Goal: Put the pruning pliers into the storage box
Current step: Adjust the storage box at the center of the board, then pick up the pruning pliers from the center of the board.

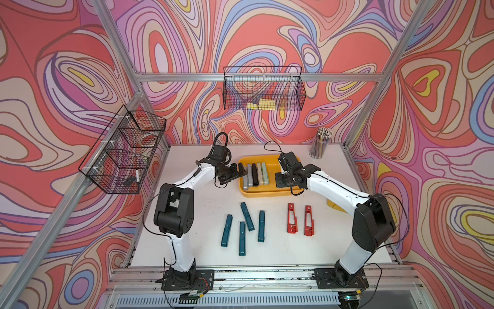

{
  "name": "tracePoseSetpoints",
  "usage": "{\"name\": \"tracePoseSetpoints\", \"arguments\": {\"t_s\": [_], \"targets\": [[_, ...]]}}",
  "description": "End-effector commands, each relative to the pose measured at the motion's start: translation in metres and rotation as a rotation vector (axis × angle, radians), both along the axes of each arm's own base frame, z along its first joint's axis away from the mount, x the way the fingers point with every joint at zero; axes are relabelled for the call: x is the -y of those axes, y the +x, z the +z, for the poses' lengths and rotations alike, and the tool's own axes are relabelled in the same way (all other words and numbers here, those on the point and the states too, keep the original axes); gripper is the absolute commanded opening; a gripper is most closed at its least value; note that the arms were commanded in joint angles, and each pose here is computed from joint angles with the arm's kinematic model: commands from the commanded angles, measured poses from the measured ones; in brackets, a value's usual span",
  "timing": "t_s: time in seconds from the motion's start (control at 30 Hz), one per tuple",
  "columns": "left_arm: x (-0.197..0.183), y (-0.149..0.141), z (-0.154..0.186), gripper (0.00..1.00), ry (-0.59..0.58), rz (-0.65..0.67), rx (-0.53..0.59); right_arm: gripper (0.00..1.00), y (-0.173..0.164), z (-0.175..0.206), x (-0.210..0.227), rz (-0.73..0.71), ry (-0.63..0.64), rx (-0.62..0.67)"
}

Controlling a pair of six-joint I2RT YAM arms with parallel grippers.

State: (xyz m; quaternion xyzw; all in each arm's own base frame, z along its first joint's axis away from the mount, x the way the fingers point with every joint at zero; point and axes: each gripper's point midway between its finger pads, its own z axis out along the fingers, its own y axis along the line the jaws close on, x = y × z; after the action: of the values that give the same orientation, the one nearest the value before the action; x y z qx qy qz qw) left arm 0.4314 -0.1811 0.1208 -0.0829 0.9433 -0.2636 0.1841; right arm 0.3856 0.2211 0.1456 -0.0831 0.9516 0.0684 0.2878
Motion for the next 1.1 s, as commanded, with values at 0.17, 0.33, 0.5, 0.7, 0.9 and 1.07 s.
{"name": "tracePoseSetpoints", "arguments": {"t_s": [0.17, 0.33, 0.5, 0.7, 0.9, 1.07], "targets": [[-0.008, -0.067, 0.03, 0.99, -0.046, -0.039, 0.022, 0.48, -0.072, -0.013, -0.032, -0.094, 0.067, -0.007], [-0.016, -0.107, 0.039, 0.99, -0.04, -0.074, 0.008, 0.57, -0.1, -0.013, -0.046, -0.116, 0.057, 0.016], [-0.013, -0.143, 0.045, 0.99, -0.085, -0.141, -0.035, 0.59, -0.123, -0.018, -0.06, -0.139, 0.059, 0.028], [-0.018, -0.17, 0.047, 0.99, -0.085, -0.175, -0.041, 0.6, -0.143, -0.028, -0.063, -0.163, 0.084, 0.032], [-0.021, -0.186, 0.048, 0.99, -0.092, -0.188, -0.042, 0.61, -0.157, -0.03, -0.068, -0.168, 0.067, 0.042], [-0.023, -0.193, 0.045, 0.99, -0.082, -0.192, -0.05, 0.61, -0.16, -0.034, -0.076, -0.155, 0.057, 0.036]]}}
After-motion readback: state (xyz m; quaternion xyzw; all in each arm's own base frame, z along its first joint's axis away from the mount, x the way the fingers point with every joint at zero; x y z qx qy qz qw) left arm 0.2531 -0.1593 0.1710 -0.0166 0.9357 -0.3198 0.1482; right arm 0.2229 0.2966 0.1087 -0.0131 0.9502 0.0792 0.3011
